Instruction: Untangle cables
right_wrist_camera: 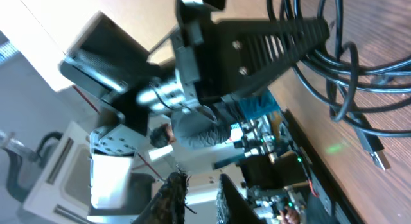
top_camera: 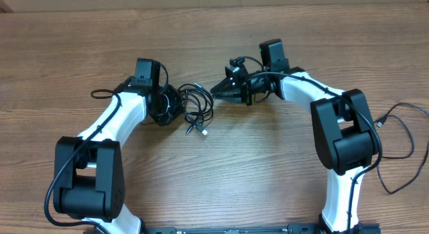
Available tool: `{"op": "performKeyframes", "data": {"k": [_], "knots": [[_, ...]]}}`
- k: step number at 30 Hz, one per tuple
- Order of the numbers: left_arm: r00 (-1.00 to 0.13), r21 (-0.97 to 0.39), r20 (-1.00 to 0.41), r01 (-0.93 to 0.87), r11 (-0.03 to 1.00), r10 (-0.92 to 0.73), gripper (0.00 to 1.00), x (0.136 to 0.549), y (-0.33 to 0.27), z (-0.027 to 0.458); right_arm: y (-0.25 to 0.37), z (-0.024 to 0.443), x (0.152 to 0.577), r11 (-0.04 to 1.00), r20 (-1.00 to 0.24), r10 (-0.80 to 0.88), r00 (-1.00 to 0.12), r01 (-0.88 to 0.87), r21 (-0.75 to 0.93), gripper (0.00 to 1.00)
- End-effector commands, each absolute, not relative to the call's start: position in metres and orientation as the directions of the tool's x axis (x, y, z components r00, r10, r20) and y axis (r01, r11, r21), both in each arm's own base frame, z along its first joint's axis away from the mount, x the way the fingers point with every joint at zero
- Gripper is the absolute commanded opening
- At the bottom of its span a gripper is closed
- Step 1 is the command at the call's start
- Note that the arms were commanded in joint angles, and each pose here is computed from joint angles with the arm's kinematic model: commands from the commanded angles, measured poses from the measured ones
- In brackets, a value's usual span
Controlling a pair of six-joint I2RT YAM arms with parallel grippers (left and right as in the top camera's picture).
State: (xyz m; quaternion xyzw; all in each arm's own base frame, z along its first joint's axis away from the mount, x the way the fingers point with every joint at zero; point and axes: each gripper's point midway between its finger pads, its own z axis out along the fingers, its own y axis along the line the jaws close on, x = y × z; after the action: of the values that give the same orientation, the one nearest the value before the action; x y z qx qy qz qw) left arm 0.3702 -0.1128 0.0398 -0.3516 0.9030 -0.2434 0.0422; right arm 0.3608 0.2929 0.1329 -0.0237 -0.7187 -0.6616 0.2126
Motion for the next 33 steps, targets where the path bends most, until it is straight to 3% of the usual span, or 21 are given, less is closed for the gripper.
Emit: {"op": "performKeyframes", "data": {"k": [1,5,10,18,22,28,33], "knots": [[-0.753,-0.483,0.13,-0.616,0.622,-0.645,0.04,0.369,-0.117,0.038,0.299,0.122,0.352,0.172,0.305,-0.219,-0.927,0.271,0.947,0.21],[-0.748,-0.511,0.184,-0.627,0.588,-0.637,0.04,0.366,-0.126,0.043,0.294,0.085,0.357,0.313,0.336,-0.083,-0.938,0.295,0.903,0.26],[-0.752,-0.529,0.223,-0.628,0.571,-0.62,0.04,0.363,-0.133,0.046,0.296,0.066,0.364,0.399,0.292,-0.016,-0.956,0.262,0.879,0.26],[-0.763,-0.561,0.268,-0.62,0.548,-0.589,0.04,0.361,-0.143,0.052,0.318,0.062,0.346,0.432,0.284,-0.059,-0.957,0.232,0.871,0.24],[-0.762,-0.56,0.265,-0.62,0.55,-0.59,0.04,0.361,-0.142,0.052,0.319,0.063,0.345,0.43,0.294,-0.063,-0.954,0.24,0.87,0.17],[-0.762,-0.558,0.262,-0.621,0.551,-0.592,0.04,0.361,-0.142,0.051,0.316,0.063,0.332,0.442,0.399,-0.058,-0.915,0.335,0.832,0.16],[-0.762,-0.558,0.262,-0.62,0.551,-0.592,0.04,0.361,-0.142,0.051,0.312,0.054,0.328,0.481,0.402,-0.043,-0.915,0.334,0.811,0.16]]}}
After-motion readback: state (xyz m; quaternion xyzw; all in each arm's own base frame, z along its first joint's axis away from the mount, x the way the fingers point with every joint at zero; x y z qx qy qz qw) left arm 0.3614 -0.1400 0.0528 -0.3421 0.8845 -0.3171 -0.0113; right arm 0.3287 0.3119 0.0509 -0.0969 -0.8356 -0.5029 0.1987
